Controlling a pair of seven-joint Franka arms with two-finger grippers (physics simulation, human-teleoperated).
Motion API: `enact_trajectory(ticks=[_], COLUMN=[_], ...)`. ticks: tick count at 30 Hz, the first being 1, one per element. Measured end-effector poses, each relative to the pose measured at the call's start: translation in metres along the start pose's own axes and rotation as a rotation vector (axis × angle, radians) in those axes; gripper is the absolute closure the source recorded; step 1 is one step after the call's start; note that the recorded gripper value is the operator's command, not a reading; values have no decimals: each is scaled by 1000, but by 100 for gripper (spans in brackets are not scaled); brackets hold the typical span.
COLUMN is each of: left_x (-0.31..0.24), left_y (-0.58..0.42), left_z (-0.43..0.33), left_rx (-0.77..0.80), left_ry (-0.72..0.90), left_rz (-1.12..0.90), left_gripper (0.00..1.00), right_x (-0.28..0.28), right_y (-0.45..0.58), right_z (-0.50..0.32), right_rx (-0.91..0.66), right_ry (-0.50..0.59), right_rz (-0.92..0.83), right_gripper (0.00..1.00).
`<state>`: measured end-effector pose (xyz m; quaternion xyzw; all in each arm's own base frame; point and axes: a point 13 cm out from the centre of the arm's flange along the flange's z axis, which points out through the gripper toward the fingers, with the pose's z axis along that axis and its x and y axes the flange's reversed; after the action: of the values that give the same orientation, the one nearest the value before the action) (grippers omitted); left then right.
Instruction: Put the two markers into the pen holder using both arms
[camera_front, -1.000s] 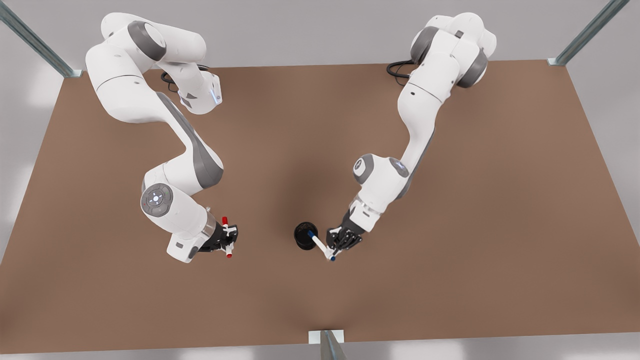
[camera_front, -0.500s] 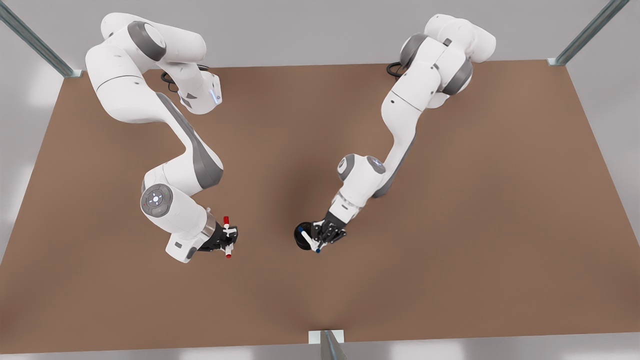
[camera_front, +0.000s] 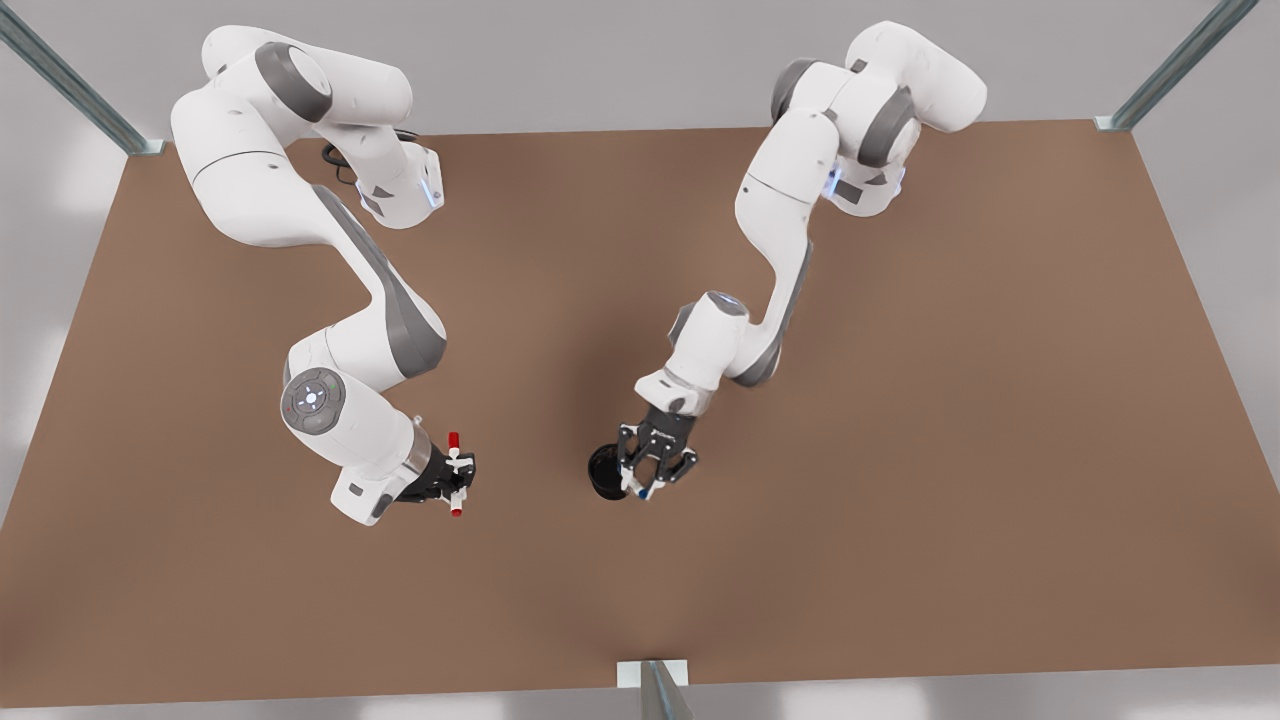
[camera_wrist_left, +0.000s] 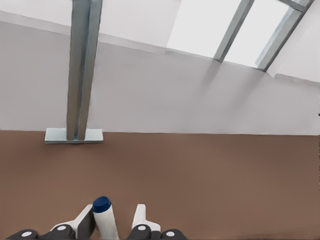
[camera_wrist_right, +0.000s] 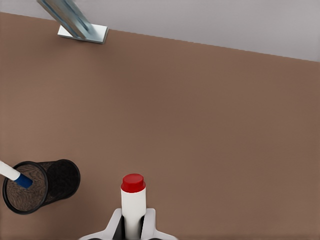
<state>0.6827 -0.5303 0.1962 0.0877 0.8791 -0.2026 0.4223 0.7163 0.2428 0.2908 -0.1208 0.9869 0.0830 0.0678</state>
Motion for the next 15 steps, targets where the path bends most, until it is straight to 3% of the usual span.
enact_trajectory(ticks=[5, 8, 12, 15], left_x=[-4, -85, -221, -220], left_y=[-47, -40, 152, 255], left_z=[-18, -67, -141, -215], left_rx=[-26, -48, -248, -385], left_ry=[-42, -38, 154, 411], left_rz=[202, 161, -38, -154], left_gripper=[1, 3, 0, 0], right_x=[0, 0, -1, -13], right_y=[-4, -6, 42, 103], right_z=[0, 0, -4, -16], right_rx=[2, 1, -13, -40], right_ry=[0, 1, -11, -65], right_rz=[8, 10, -32, -78], right_gripper=[76, 76, 76, 76])
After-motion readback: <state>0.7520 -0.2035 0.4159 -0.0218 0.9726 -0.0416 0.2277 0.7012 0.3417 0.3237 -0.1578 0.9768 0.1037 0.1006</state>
